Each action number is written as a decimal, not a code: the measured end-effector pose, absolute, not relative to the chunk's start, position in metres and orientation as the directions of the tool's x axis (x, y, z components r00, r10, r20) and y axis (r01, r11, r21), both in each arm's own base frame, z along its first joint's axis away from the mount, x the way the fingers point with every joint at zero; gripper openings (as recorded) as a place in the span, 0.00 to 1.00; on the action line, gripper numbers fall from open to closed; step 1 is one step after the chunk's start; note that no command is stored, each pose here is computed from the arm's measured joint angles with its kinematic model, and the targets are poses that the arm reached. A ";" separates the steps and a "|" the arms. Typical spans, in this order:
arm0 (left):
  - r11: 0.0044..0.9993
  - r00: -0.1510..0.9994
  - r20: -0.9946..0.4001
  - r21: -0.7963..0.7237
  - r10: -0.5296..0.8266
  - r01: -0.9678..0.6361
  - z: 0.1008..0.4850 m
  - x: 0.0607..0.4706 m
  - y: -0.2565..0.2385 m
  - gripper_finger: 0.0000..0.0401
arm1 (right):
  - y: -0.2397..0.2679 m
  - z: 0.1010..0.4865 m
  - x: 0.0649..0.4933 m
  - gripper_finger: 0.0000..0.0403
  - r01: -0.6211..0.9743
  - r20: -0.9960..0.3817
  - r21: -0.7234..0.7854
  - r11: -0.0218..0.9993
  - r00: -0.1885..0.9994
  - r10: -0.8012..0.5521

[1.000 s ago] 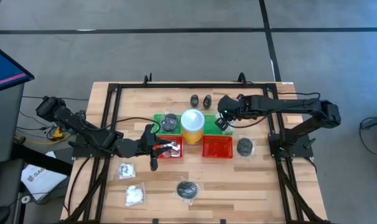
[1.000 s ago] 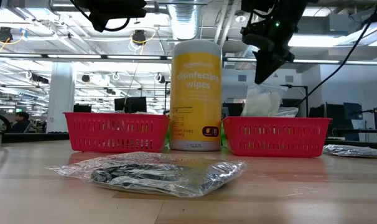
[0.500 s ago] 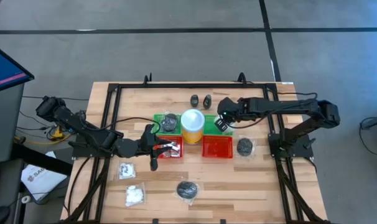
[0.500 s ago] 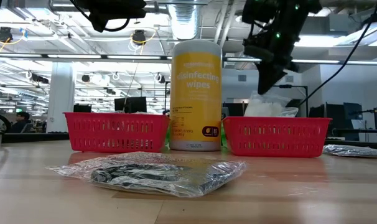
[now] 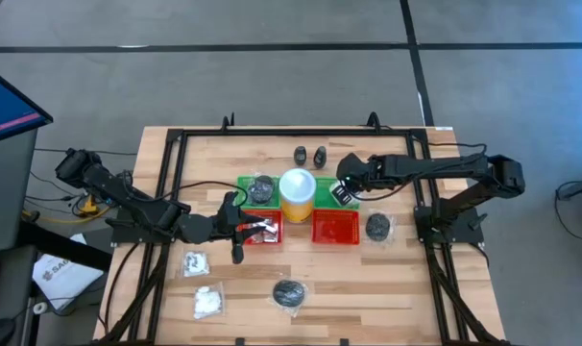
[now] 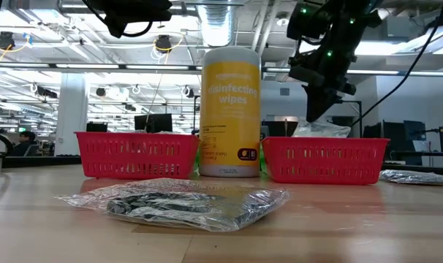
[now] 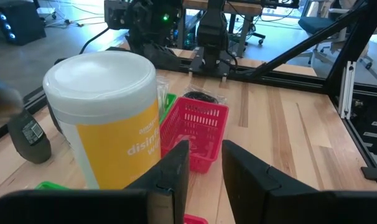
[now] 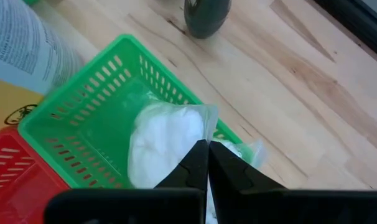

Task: Pick & Place Travel size toiletries
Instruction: Put the right vanity pack into the right green basket, then put the right hairbrush into the left green basket

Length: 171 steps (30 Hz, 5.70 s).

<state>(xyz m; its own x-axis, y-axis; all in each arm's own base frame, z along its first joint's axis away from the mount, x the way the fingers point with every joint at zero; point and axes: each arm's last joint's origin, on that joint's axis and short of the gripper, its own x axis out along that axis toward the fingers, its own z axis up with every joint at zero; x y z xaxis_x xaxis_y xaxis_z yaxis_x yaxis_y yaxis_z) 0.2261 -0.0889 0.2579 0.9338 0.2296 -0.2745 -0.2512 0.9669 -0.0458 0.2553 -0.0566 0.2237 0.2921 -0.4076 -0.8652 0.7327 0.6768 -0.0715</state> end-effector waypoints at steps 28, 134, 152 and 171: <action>0.967 0.934 -0.275 -0.046 0.230 -0.251 0.258 0.226 -0.089 0.22 | -0.048 0.221 0.248 0.31 0.660 -0.894 -0.160 0.734 0.219 -0.392; 0.967 0.932 -0.280 -0.041 0.231 -0.252 0.257 0.226 -0.089 0.22 | -0.011 0.132 0.154 0.22 0.721 -0.980 -0.026 0.692 0.117 -0.159; 0.967 0.932 -0.280 -0.041 0.231 -0.252 0.257 0.226 -0.089 0.22 | -0.011 0.156 0.158 0.00 0.696 -0.972 -0.004 0.718 0.166 -0.166; 0.967 0.932 -0.280 -0.042 0.231 -0.252 0.257 0.226 -0.089 0.22 | 0.004 0.224 0.162 0.00 0.605 -0.894 0.141 0.784 0.417 -0.162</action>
